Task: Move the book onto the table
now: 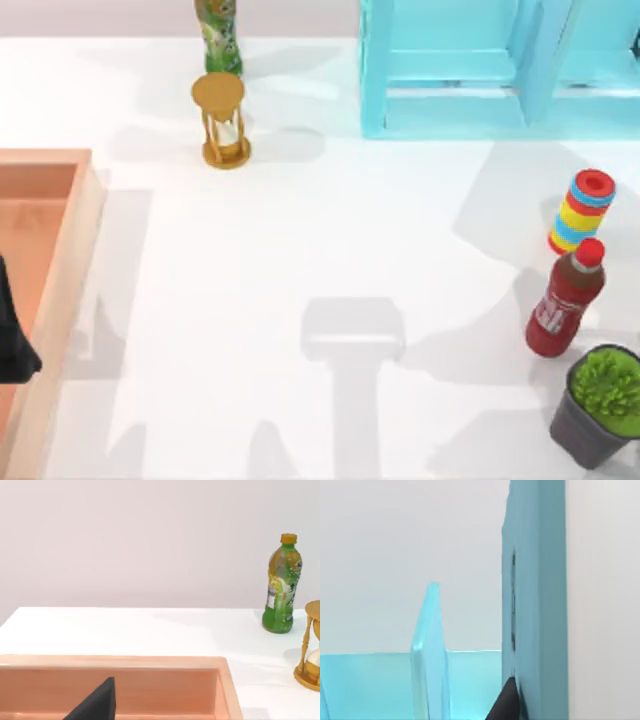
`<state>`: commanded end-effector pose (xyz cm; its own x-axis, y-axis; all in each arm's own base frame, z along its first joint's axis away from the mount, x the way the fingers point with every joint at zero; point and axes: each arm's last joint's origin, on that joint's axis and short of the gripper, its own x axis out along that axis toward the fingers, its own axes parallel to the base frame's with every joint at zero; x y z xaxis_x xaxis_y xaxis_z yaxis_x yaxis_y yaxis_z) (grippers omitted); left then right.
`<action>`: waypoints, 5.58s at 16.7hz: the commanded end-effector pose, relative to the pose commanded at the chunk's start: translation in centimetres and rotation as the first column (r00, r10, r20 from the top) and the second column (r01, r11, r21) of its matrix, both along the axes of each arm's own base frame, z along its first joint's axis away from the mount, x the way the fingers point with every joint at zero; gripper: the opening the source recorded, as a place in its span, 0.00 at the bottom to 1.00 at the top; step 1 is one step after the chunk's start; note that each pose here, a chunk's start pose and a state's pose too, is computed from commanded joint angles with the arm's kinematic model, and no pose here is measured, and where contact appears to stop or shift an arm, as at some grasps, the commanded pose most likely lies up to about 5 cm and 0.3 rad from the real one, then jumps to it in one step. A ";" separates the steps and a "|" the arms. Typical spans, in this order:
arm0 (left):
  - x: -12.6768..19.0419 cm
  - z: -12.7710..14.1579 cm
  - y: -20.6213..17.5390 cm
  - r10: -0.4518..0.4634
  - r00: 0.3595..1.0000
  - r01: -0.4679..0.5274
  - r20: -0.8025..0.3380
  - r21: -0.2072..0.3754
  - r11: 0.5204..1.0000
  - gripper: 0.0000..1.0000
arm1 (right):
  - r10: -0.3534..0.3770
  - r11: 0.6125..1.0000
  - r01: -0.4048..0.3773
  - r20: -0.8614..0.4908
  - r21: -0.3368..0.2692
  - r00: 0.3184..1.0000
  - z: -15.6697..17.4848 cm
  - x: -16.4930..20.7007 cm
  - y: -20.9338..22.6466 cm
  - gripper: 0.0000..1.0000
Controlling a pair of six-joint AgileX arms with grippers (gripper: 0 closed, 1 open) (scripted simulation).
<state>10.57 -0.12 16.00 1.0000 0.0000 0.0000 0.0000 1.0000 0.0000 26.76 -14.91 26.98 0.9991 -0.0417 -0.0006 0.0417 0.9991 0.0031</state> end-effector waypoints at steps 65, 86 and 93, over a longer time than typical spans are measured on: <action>0.0 0.0 0.0 0.000 1.000 0.000 0.000 0.000 1.000 1.00 | 0.214 -0.018 -0.305 -0.302 -0.952 0.929 -16.6 -12.9 46.7 0.90; 0.0 0.0 0.0 0.000 1.000 0.000 0.000 0.000 1.000 1.00 | 0.298 -0.018 -0.390 -0.377 -0.921 0.877 -16.9 -24.1 48.5 1.00; 0.0 0.0 0.0 0.000 1.000 0.000 0.000 0.000 1.000 1.00 | 0.236 -0.043 -0.333 -0.334 -0.942 0.913 -16.3 -28.0 47.0 1.00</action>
<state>10.57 -0.12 16.00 1.0000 0.0000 0.0000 0.0000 1.0000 0.0000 -1.26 32.04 10.69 0.9258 0.2374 -0.2942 -0.2958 -0.0296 -0.9548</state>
